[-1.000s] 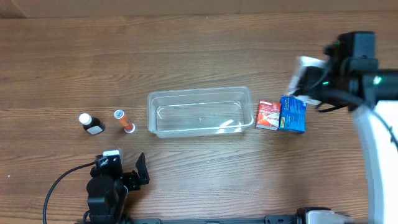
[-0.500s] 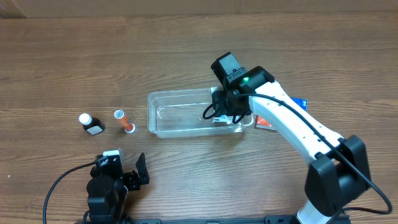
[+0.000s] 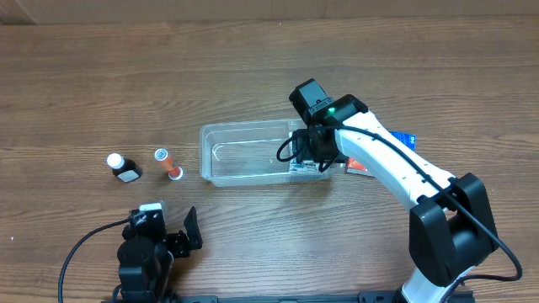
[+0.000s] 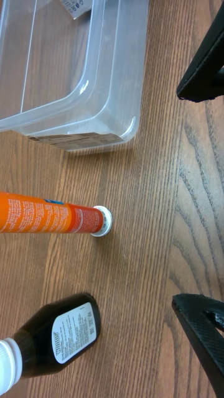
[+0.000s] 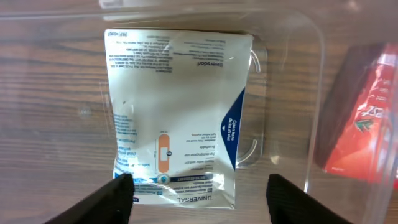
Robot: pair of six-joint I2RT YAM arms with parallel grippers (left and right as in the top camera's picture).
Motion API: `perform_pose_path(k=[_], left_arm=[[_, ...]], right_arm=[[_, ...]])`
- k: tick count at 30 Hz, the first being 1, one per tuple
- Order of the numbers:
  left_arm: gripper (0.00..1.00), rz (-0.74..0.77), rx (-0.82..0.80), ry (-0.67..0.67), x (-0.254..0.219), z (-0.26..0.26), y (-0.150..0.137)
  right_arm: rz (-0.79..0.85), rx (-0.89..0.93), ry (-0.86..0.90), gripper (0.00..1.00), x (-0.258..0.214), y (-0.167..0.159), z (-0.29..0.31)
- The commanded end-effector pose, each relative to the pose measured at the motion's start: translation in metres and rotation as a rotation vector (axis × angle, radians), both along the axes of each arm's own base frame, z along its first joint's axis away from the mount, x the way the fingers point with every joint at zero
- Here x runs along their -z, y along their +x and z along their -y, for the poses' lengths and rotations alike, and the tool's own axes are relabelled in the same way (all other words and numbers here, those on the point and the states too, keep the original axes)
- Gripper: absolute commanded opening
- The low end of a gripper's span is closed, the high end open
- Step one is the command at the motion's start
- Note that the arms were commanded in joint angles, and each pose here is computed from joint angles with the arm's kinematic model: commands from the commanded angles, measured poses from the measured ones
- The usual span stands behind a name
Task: Pack container
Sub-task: 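Carry the white box left and release it into the container, then move right gripper back and grasp the blue medicine box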
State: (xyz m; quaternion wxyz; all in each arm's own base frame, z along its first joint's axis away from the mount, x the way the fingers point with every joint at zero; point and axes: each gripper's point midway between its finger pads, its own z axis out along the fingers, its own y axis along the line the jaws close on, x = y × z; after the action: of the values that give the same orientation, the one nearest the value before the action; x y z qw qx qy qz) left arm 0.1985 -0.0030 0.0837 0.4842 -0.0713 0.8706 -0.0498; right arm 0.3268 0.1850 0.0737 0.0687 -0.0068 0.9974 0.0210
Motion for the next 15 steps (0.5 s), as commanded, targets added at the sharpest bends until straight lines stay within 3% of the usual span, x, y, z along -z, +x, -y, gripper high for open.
perform_pose_path(k=[1,5,8,11,13,15], left_arm=[[1.0,0.01,0.004,0.017,-0.001,-0.001,0.001],[1.0,0.01,0.004,0.017,-0.001,-0.001,0.001],[1.0,0.01,0.004,0.017,-0.001,-0.001,0.001],[1.0,0.01,0.004,0.017,-0.001,-0.001,0.001],[1.0,0.01,0.004,0.017,-0.001,-0.001,0.001],[1.0,0.01,0.004,0.017,-0.001,-0.001,0.001]], right_arm=[[0.057,-0.008,0.019,0.67,-0.023,0.015,-0.006],[0.154,-0.038,0.065,0.66,-0.077,0.025,-0.01],[0.255,-0.003,0.083,0.71,-0.125,0.029,0.009],[0.327,0.149,0.089,0.81,-0.164,0.03,0.073],[0.31,0.3,0.06,0.92,-0.165,0.032,0.131],[0.265,0.389,0.032,0.94,-0.151,0.032,0.172]])
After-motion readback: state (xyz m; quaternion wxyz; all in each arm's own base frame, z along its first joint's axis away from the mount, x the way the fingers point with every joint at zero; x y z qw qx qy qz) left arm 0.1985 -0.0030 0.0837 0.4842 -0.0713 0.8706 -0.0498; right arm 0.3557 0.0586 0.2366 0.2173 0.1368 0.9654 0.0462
